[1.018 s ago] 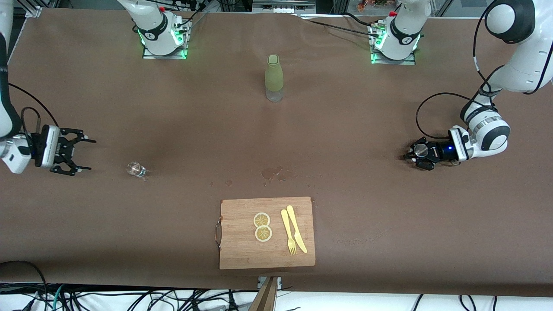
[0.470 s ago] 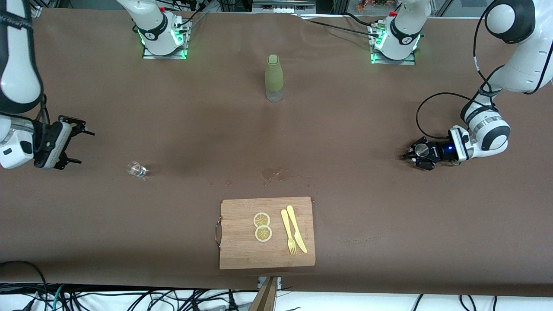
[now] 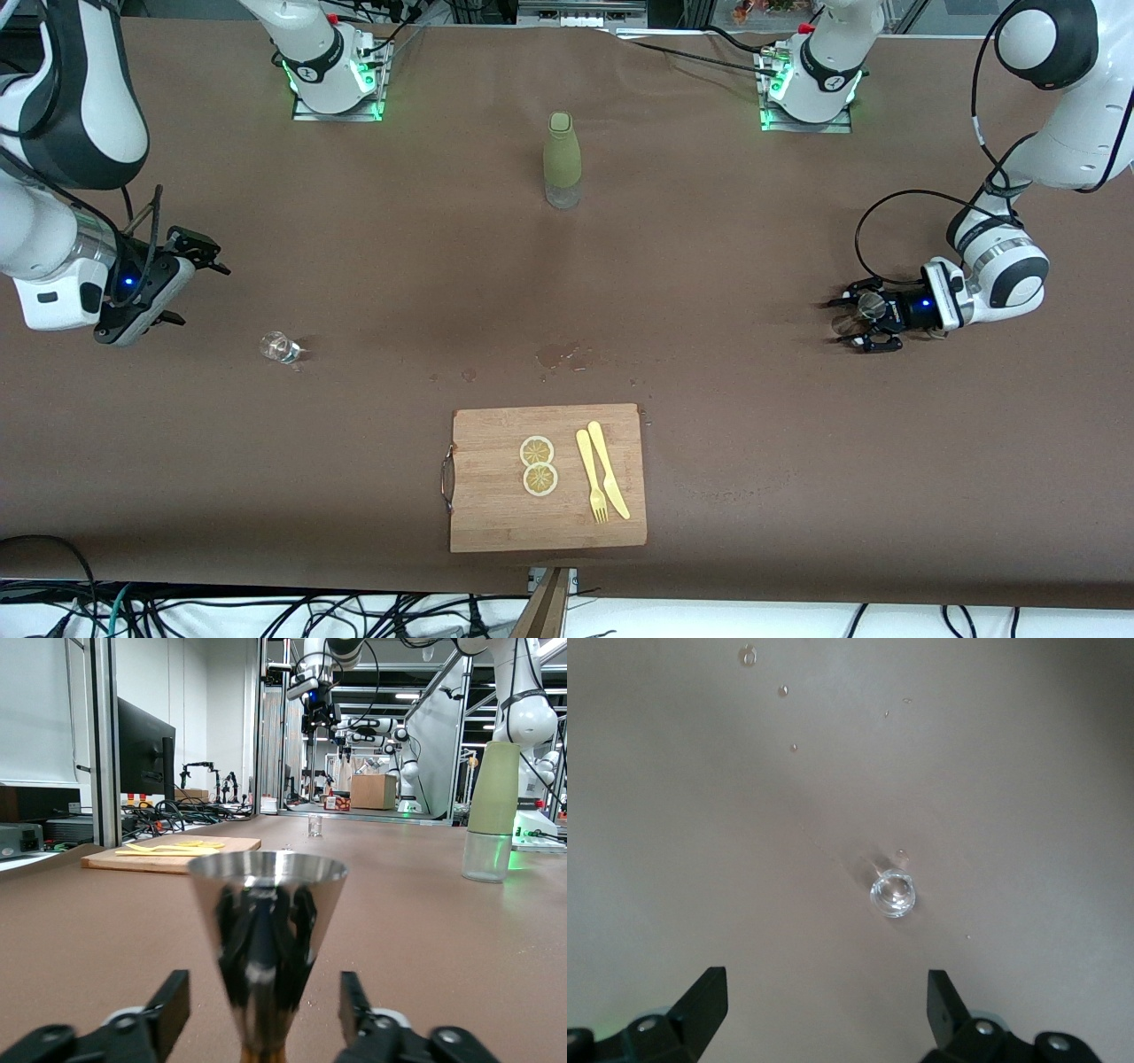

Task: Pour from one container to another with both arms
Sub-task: 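Set the jigger down and open the left gripper while the right gripper withdraws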

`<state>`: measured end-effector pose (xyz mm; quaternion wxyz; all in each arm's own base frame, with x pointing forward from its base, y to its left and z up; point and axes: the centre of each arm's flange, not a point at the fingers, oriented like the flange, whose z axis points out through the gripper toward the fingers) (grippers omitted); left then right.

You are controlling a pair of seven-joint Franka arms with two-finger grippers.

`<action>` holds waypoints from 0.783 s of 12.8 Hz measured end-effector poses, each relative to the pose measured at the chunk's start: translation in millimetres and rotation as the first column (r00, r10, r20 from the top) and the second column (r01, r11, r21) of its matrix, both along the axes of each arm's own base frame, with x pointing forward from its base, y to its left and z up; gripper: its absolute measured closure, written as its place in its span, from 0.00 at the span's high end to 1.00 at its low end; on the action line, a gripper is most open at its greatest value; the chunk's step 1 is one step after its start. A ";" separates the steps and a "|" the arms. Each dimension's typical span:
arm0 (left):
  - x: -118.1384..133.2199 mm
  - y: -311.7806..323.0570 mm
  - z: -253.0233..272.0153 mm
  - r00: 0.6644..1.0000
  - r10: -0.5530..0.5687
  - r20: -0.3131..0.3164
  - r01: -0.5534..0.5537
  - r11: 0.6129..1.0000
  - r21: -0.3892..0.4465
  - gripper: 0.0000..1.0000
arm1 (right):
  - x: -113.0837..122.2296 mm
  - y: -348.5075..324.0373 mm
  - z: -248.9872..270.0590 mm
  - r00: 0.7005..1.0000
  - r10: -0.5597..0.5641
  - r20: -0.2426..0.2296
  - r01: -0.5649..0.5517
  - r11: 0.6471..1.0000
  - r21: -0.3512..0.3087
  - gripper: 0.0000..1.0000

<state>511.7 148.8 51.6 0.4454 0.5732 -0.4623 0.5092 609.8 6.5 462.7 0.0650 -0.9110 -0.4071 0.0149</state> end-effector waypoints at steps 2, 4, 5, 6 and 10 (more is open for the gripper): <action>0.3 4.7 5.2 1.000 -0.030 -0.008 0.031 0.999 0.021 1.00 | -3.7 7.6 4.8 0.999 -0.051 -0.012 0.051 0.999 -0.005 1.00; 3.7 13.8 20.1 0.997 -0.067 -0.027 0.069 0.995 0.067 1.00 | -8.8 12.7 10.1 0.993 -0.112 -0.029 0.111 0.993 -0.034 1.00; 6.8 18.2 28.9 0.997 -0.069 -0.030 0.072 0.994 0.087 1.00 | -11.9 16.4 13.2 0.989 -0.142 -0.036 0.141 0.989 -0.049 1.00; 9.8 21.6 36.5 0.997 -0.066 -0.032 0.069 0.992 0.102 1.00 | -14.8 20.3 17.5 0.984 -0.176 -0.038 0.174 0.983 -0.058 1.00; 11.3 48.6 68.9 0.991 -0.076 -0.113 0.098 0.976 0.195 1.00 | -32.2 18.7 47.1 0.936 -0.352 -0.020 0.346 0.927 -0.145 1.00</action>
